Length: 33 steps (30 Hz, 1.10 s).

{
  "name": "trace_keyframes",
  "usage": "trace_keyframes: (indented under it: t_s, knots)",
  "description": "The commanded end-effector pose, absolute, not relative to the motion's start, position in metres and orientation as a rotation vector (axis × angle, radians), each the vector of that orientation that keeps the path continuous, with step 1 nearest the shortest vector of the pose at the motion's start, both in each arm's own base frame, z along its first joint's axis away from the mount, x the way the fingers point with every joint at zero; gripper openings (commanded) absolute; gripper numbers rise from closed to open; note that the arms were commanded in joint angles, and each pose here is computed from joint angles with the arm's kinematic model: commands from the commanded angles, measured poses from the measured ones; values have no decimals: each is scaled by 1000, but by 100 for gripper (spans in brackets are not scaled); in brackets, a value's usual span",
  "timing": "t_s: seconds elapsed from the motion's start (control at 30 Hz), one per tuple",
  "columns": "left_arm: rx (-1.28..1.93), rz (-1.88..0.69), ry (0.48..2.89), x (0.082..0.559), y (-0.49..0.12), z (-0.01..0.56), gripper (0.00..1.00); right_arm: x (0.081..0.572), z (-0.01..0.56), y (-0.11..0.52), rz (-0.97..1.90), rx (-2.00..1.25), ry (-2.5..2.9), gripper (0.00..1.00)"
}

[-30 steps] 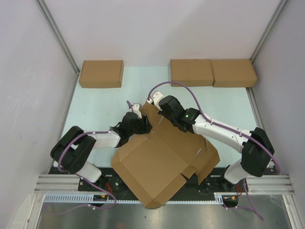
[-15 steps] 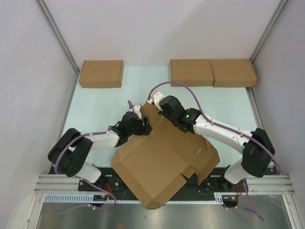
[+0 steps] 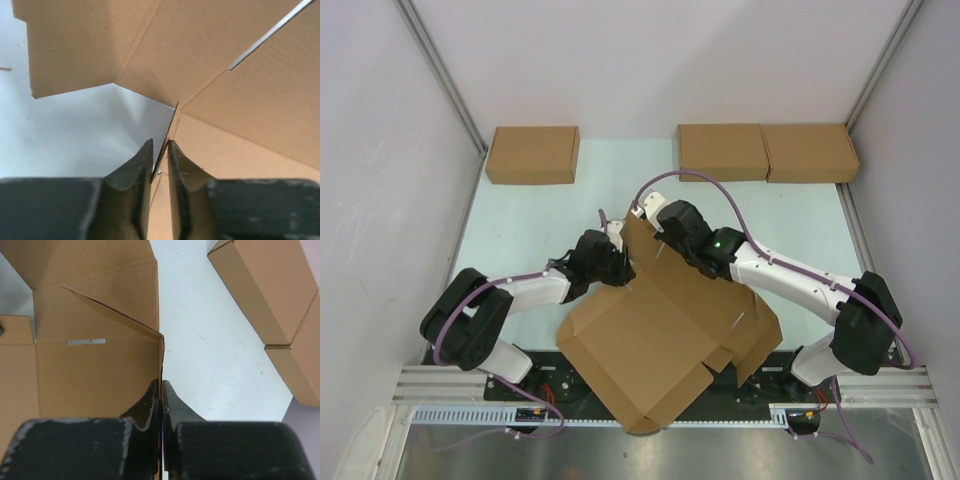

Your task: Fold the paper box

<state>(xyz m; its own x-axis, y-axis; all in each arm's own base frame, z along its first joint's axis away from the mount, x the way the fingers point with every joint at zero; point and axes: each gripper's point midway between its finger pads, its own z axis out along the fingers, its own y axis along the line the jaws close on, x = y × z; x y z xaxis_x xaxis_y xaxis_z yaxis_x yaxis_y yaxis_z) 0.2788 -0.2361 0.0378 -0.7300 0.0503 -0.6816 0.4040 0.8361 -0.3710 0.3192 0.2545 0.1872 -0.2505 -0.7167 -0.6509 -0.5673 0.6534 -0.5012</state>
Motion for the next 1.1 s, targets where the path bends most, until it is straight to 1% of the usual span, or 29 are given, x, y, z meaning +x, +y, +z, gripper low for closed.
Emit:
trace_keyframes:
  t_s: [0.0,0.07,0.1,0.17,0.2,0.23,0.37,0.4,0.43,0.67,0.83,1.07]
  knots:
    - [349,-702,2239,286,-242,63,17,319,202,255,-176,-973,1911,0]
    - [340,-685,2230,284,-240,63,15,320,202,254,-182,-972,1912,0]
    - [327,-643,2202,287,-236,67,12,320,202,254,-183,-971,1909,0]
    - [364,-612,2156,279,-241,70,9,320,203,254,-187,-973,1907,0]
    - [357,-529,2115,284,-235,74,7,321,204,253,-195,-965,1906,0]
    - [397,-516,2093,274,-243,73,6,320,203,254,-196,-969,1904,0]
    - [413,-402,2056,266,-240,64,6,319,203,257,-193,-974,1899,0]
    - [396,-339,2044,267,-235,61,7,319,203,256,-196,-973,1900,0]
    - [427,-336,2022,258,-240,59,7,319,203,257,-197,-974,1899,0]
    - [550,-163,1901,240,-257,48,8,316,201,258,-202,-976,1905,0]
    - [682,-137,1838,222,-286,34,10,313,201,258,-203,-979,1909,0]
    - [825,-54,1807,207,-301,10,13,310,198,257,-207,-986,1920,0]
